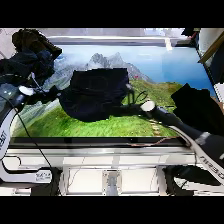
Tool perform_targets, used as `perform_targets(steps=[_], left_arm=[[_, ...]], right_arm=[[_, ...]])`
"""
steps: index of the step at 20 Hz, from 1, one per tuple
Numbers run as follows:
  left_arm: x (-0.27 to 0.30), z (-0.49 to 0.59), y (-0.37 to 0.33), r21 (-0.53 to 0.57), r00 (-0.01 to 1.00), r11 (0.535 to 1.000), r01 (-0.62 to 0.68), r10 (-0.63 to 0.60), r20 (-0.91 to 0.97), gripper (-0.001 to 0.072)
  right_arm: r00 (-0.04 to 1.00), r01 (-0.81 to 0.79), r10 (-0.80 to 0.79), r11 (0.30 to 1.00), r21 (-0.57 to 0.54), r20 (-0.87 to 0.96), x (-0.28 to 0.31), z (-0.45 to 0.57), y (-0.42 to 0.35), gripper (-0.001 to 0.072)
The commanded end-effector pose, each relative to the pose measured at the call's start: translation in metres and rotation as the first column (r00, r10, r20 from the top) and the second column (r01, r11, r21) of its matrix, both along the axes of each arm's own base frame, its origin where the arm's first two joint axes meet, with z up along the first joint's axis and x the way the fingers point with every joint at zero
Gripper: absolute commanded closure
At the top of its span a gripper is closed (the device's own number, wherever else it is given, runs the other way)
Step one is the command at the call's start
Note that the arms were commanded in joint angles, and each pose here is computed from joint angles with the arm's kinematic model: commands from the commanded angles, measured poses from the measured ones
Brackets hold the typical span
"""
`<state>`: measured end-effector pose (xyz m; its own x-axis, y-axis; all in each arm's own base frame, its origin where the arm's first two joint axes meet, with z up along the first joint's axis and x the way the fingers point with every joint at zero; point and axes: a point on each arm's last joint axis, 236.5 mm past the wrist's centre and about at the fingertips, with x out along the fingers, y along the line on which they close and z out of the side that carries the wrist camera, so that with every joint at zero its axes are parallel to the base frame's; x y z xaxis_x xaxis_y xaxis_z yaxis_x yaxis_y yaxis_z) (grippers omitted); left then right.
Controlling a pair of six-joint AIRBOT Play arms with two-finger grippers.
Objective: Fold the clothes and pants, and hang the long-sleeved shirts on hangers.
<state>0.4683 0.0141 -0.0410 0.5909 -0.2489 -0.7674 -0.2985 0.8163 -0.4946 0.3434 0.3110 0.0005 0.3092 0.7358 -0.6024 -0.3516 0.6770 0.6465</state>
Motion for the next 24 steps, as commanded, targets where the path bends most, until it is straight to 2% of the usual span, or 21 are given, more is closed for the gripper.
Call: perform_targets(steps=[1, 5, 7, 10, 16, 17, 18, 19, 20, 24], left_arm=[[-0.036, 0.015, -0.008, 0.003, 0.991, 0.994, 0.107, -0.107, -0.083, 0.0657], [-0.097, 0.006, -0.073, -0.050, 0.941, 0.959, 0.279, -0.283, -0.184, 0.0657], [-0.131, -0.005, -0.110, -0.085, 0.918, 0.945, 0.316, -0.327, -0.226, 0.0657], [-0.177, -0.018, -0.154, -0.133, 0.895, 0.934, 0.332, -0.357, -0.269, 0.0657], [-0.231, -0.046, -0.164, -0.162, 0.887, 0.954, 0.254, -0.296, -0.354, 0.0655], [-0.233, -0.045, -0.166, -0.168, 0.885, 0.952, 0.255, -0.300, -0.356, 0.0599], [-0.231, -0.041, -0.169, -0.183, 0.890, 0.951, 0.248, -0.299, -0.344, 0.0381], [-0.229, -0.035, -0.171, -0.201, 0.898, 0.950, 0.237, -0.293, -0.328, 0.0160], [-0.226, -0.024, -0.175, -0.223, 0.910, 0.948, 0.226, -0.287, -0.298, 0.0031], [-0.231, 0.025, -0.176, -0.242, 0.944, 0.941, 0.236, -0.281, -0.174, 0.0029]], right_arm=[[0.997, 0.053, -0.046, 0.990, -0.132, 0.057, 0.019, 0.028, -0.091, 0.0701], [0.995, 0.085, -0.078, 0.985, -0.148, 0.056, 0.027, 0.055, -0.140, 0.0701], [1.000, 0.008, -0.008, 0.985, -0.170, 0.002, 0.009, 0.050, -0.138, 0.0701], [0.980, -0.143, 0.106, 0.964, -0.223, -0.171, -0.040, 0.019, -0.144, 0.0702], [0.956, -0.135, 0.056, 0.956, -0.262, -0.289, -0.071, -0.050, -0.157, 0.0700], [0.958, -0.118, 0.037, 0.954, -0.275, -0.286, -0.068, -0.056, -0.160, 0.0650], [0.961, -0.099, 0.016, 0.952, -0.289, -0.276, -0.063, -0.057, -0.163, 0.0487], [0.964, -0.080, -0.003, 0.950, -0.302, -0.264, -0.058, -0.053, -0.168, 0.0370], [0.968, -0.073, -0.006, 0.950, -0.302, -0.252, -0.052, -0.043, -0.173, 0.0370], [0.982, 0.001, -0.065, 0.942, -0.335, -0.179, -0.040, 0.012, -0.221, 0.0363]])
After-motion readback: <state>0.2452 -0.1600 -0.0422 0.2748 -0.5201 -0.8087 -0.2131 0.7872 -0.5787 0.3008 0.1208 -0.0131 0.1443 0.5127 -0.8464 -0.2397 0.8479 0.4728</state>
